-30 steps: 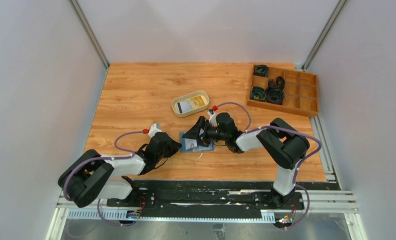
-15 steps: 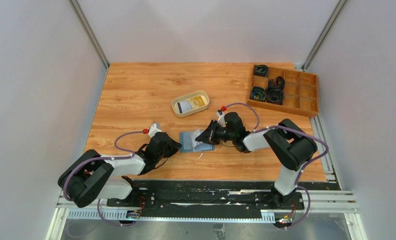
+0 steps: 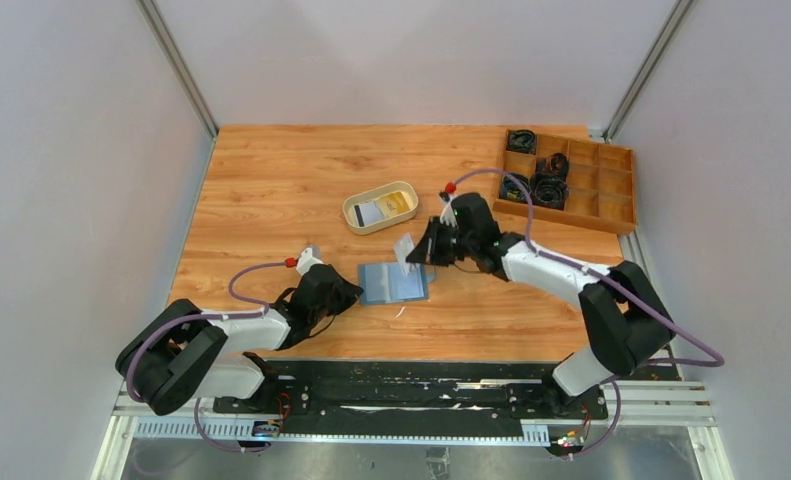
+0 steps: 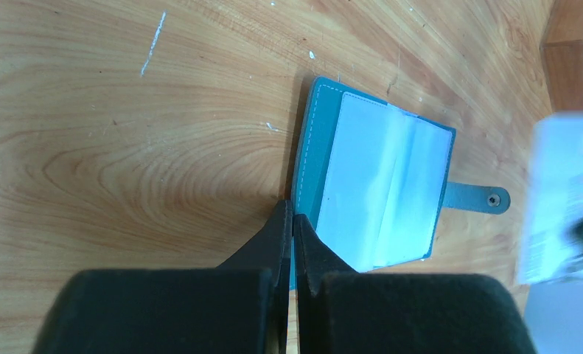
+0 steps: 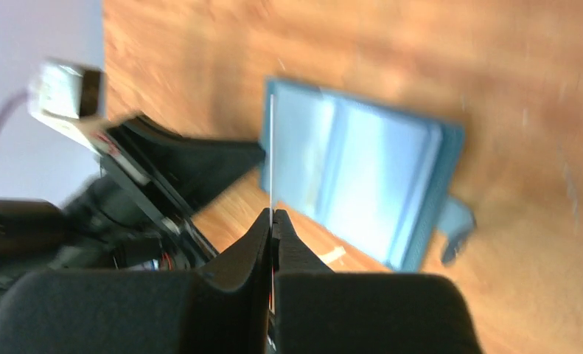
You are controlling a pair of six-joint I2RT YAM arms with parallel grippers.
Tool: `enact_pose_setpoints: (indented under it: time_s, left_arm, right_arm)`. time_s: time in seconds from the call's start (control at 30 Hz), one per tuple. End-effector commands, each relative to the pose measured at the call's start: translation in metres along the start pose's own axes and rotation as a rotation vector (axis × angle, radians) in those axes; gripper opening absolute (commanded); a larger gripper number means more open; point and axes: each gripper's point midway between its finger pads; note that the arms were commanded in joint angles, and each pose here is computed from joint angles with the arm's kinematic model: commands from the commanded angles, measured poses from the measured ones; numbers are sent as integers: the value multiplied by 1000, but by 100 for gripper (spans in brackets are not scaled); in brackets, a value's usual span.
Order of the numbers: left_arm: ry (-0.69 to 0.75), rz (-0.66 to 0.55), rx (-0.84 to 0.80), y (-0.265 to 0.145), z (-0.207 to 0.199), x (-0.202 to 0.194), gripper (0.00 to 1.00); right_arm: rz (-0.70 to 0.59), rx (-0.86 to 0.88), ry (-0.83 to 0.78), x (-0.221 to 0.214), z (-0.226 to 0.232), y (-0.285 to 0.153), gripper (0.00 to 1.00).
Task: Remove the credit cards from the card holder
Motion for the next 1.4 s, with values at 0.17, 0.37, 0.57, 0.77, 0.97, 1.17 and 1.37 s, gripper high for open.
enact_pose_setpoints:
  time_s: [0.17, 0.37, 0.57, 0.77, 0.97, 1.17, 1.37]
  left_arm:
    - [59, -27, 161, -8, 49, 2, 0]
    - [67, -44, 150, -11, 45, 7, 0]
    - [70, -49, 135, -9, 36, 9, 0]
    - [72, -45, 129, -9, 32, 9, 0]
    - [73, -38, 137, -8, 35, 7, 0]
    - [71, -39, 129, -8, 32, 7, 0]
    - [69, -37, 123, -9, 30, 7, 0]
  right_arm:
    - [-58, -50, -103, 128, 22, 42, 0]
    - [-34, -76, -99, 160, 18, 91, 0]
    - [-31, -88, -100, 169, 8, 119, 0]
    - [15, -77, -83, 152, -4, 140, 0]
    - [71, -68, -81, 128, -12, 166, 0]
    - [82, -71, -88, 123, -13, 176, 0]
    - [86, -105, -180, 126, -9, 171, 48]
Point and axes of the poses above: each gripper's point midway between its finger pads, its own y axis out along the fingers, its own z axis along the line the jaws close on, x = y × z, and after that the axes turned 14 degrees about -y, right-handed
